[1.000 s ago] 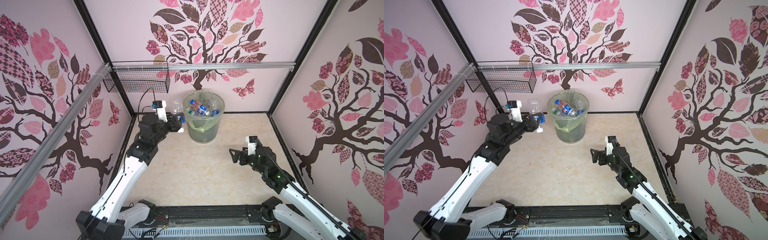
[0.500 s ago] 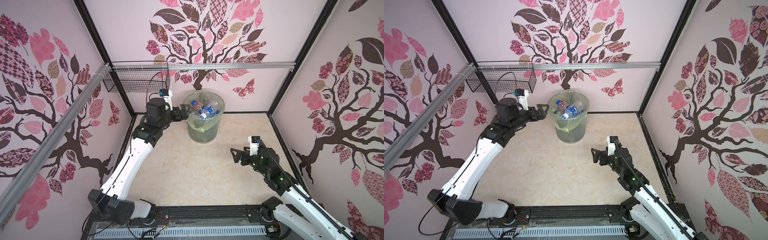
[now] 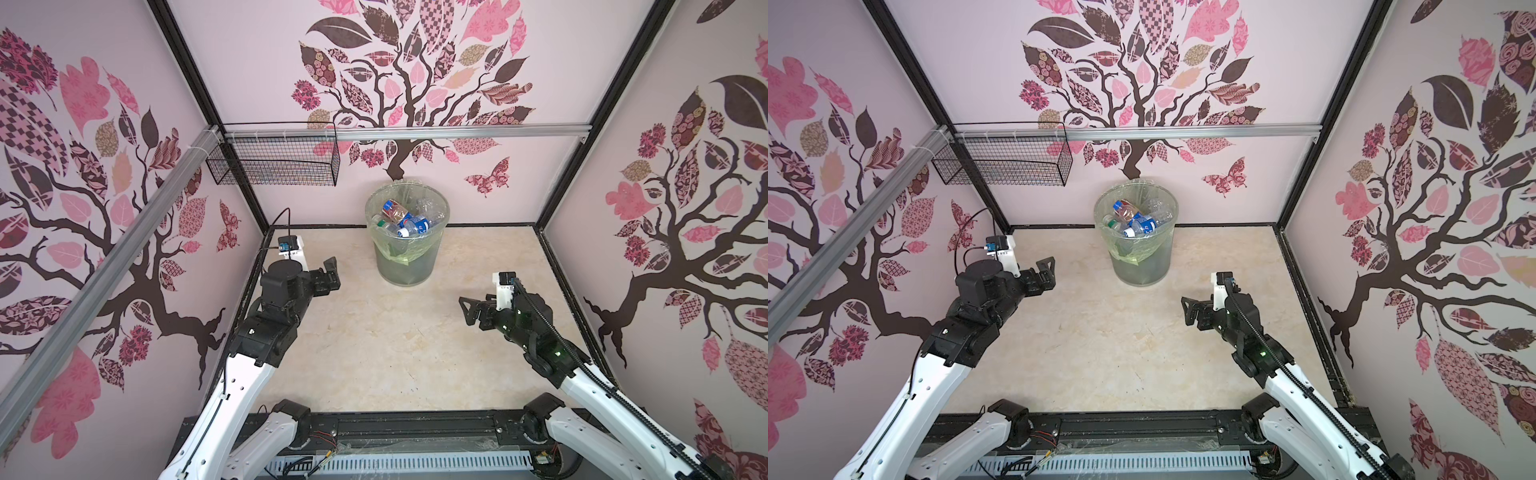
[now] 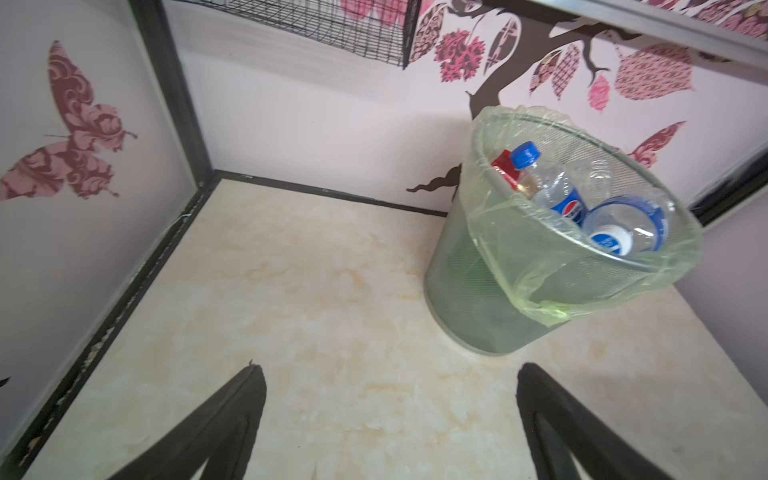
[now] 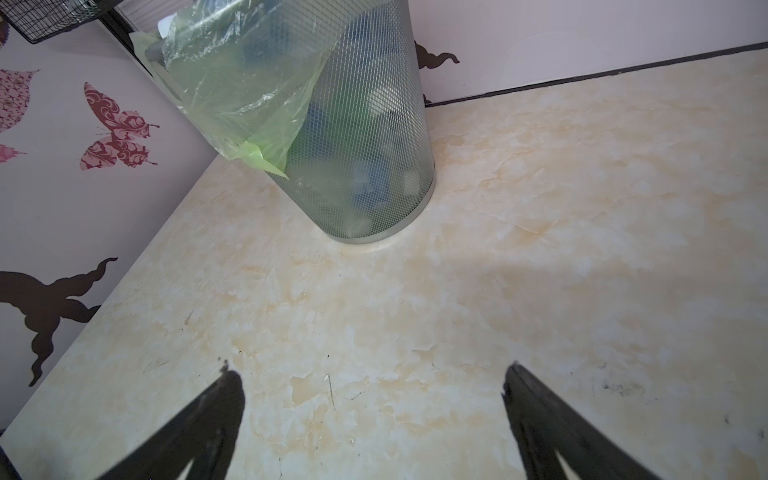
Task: Throw the plastic bottles in the bin
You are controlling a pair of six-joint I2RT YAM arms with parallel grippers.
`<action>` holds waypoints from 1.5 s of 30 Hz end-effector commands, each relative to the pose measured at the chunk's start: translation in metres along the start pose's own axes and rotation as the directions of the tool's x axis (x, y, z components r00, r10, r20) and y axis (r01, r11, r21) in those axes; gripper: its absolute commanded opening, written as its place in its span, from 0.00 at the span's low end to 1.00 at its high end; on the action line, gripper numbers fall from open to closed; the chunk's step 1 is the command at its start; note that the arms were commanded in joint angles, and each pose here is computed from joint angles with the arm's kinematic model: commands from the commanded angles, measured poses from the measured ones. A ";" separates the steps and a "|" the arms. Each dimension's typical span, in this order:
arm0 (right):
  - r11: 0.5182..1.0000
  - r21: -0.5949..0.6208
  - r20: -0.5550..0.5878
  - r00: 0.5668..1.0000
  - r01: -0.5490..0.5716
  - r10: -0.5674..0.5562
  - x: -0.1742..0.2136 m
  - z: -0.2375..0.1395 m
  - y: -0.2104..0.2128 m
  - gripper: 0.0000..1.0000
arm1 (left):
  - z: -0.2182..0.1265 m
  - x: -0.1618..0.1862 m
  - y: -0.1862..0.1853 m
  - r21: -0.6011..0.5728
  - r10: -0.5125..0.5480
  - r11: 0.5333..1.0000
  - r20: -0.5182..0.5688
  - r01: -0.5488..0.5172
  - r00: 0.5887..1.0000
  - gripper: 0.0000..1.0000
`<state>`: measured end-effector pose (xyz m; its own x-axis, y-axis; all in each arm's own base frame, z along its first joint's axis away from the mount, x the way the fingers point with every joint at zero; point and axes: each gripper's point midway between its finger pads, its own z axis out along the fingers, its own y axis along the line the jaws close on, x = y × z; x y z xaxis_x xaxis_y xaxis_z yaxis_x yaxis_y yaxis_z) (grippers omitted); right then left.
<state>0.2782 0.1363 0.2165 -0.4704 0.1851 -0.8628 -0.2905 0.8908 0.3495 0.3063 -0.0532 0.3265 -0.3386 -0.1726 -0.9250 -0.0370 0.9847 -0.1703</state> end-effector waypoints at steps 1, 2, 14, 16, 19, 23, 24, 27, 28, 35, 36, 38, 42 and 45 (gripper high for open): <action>0.999 0.034 0.093 0.995 0.036 -0.039 -0.031 -0.006 0.000 1.00 | 0.007 0.017 0.028 -0.142 0.042 0.989 0.014 -0.040 0.999 0.98; 0.998 0.045 0.112 0.992 0.046 -0.051 -0.036 -0.006 -0.001 1.00 | 0.010 0.023 0.033 -0.168 0.046 0.985 0.010 -0.044 0.999 0.98; 0.887 0.452 0.255 0.940 0.094 -0.229 -0.060 0.018 -0.075 1.00 | 0.060 0.108 0.071 -0.309 0.103 0.947 0.035 -0.087 0.994 0.98; 0.881 0.468 0.289 0.931 0.065 -0.222 -0.055 0.021 -0.096 1.00 | 0.069 0.119 0.082 -0.318 0.076 0.946 0.022 -0.065 0.997 0.98; 0.848 0.528 0.314 0.936 -0.032 -0.160 -0.042 0.020 -0.143 1.00 | 0.082 0.125 0.105 -0.324 -0.014 0.946 0.048 0.028 0.999 0.98; 0.770 0.629 0.319 0.938 -0.103 -0.135 -0.021 0.013 -0.193 1.00 | 0.094 0.119 0.125 -0.310 -0.067 0.946 0.099 0.095 0.993 0.98; 0.760 0.644 0.306 0.940 -0.087 -0.152 -0.017 0.015 -0.197 1.00 | 0.097 0.120 0.127 -0.314 -0.054 0.946 0.104 0.084 0.993 0.98; 0.756 0.649 0.304 0.940 -0.084 -0.156 -0.006 0.022 -0.203 1.00 | 0.110 0.128 0.129 -0.322 0.024 0.947 0.086 0.005 0.996 0.98; 0.760 0.644 0.316 0.935 -0.086 -0.162 -0.004 0.023 -0.204 1.00 | 0.115 0.133 0.130 -0.325 0.056 0.945 0.067 -0.032 0.996 0.98; 0.753 0.654 0.311 0.931 -0.064 -0.191 0.001 0.034 -0.211 0.99 | 0.135 0.139 0.129 -0.288 0.107 0.954 0.068 -0.084 0.992 0.98; 0.760 0.647 0.328 0.923 -0.063 -0.202 0.001 0.035 -0.211 1.00 | 0.140 0.140 0.127 -0.259 0.099 0.963 0.066 -0.078 0.993 0.98; 0.797 0.603 0.318 0.920 -0.011 -0.228 0.003 0.043 -0.202 1.00 | 0.151 0.146 0.122 -0.214 0.095 0.974 0.067 -0.079 0.993 0.98; 0.851 0.524 0.270 0.942 0.032 -0.201 0.012 0.062 -0.201 1.00 | 0.161 0.160 0.119 -0.186 0.118 0.977 0.083 -0.101 0.990 0.98; 0.872 0.485 0.233 0.951 0.067 -0.202 0.014 0.071 -0.197 1.00 | 0.161 0.160 0.124 -0.213 0.111 0.973 0.072 -0.093 0.991 0.98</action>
<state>0.3734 -0.0213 0.0946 -0.2361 0.1053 -0.9660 0.2186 0.9744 0.0527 0.3929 0.0387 0.0824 -0.3633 -0.0807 -0.9282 -0.2203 0.9754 0.0014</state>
